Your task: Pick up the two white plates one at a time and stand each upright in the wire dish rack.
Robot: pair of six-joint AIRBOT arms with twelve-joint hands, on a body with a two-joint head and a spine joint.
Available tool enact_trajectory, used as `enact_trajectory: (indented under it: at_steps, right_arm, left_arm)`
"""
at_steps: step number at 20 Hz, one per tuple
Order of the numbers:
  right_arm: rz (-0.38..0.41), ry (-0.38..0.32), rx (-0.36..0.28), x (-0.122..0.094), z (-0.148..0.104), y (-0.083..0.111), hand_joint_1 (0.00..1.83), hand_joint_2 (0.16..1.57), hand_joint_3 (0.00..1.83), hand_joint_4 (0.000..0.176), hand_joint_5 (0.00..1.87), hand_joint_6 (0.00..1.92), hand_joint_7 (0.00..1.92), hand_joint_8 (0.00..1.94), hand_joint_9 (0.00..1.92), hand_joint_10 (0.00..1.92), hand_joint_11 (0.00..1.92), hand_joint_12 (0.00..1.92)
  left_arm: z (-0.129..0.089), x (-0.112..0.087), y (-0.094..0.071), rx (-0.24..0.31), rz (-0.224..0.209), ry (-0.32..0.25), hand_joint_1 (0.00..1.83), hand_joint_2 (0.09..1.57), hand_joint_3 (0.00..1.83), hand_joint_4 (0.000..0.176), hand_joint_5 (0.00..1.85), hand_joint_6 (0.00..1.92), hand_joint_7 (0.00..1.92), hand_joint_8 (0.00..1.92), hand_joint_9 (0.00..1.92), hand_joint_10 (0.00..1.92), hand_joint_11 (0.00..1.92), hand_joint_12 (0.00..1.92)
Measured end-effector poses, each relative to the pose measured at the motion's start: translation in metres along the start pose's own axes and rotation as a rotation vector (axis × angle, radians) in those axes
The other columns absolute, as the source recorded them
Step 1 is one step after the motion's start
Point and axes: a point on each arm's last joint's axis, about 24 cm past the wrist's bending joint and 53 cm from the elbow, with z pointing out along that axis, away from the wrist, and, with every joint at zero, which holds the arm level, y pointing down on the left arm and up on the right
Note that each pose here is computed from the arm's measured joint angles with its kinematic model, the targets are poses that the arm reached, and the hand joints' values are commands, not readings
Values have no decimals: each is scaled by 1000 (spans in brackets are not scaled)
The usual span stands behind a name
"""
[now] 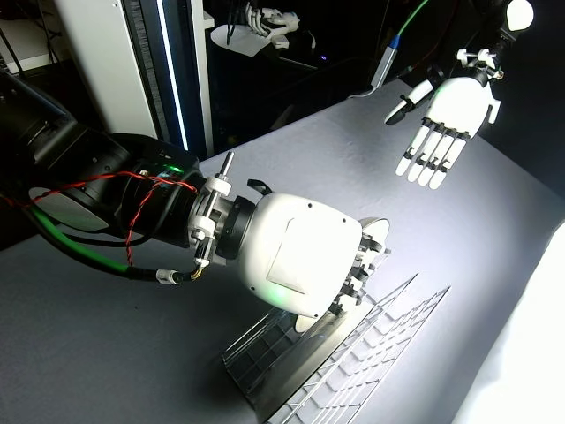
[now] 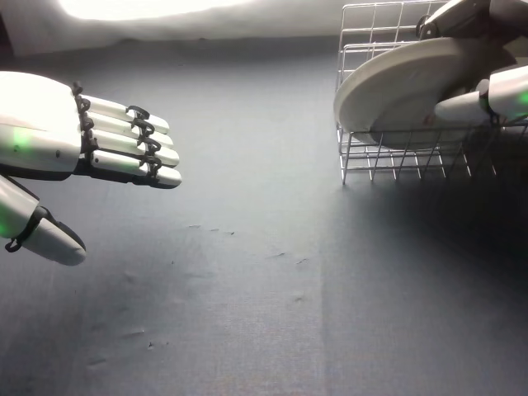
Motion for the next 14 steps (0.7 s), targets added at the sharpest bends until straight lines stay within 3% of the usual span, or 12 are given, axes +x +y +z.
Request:
enact_trajectory:
  at_steps: [8, 12, 13, 14]
  right_arm:
    - [-97, 27, 13, 2, -3, -13, 1386, 1078, 0, 0, 936, 1047, 1103, 668, 1036, 1012, 962, 998]
    - [-143, 47, -1, 6, -3, -10, 1381, 1093, 1, 0, 915, 1039, 1045, 798, 1003, 1072, 903, 1099]
    - [-151, 49, -3, 6, -3, -10, 1465, 1110, 12, 0, 832, 1076, 960, 903, 932, 1070, 869, 1459]
    - [-174, 56, -9, 8, -3, -9, 1480, 1132, 3, 0, 773, 1144, 915, 968, 881, 1119, 863, 1530]
  left_arm:
    - [0, 0, 0, -1, 1, 1, 0, 1181, 2, 0, 46, 9, 0, 0, 0, 0, 0, 0]
    - [0, 0, 0, 1, 0, 1, 0, 1179, 0, 0, 24, 0, 0, 0, 0, 0, 0, 0]
    - [0, 0, 0, 1, 0, 1, 0, 1180, 1, 0, 42, 8, 0, 0, 0, 0, 0, 0]
    - [0, 0, 0, 1, 0, 1, 0, 1176, 0, 0, 35, 4, 0, 0, 0, 0, 0, 0]
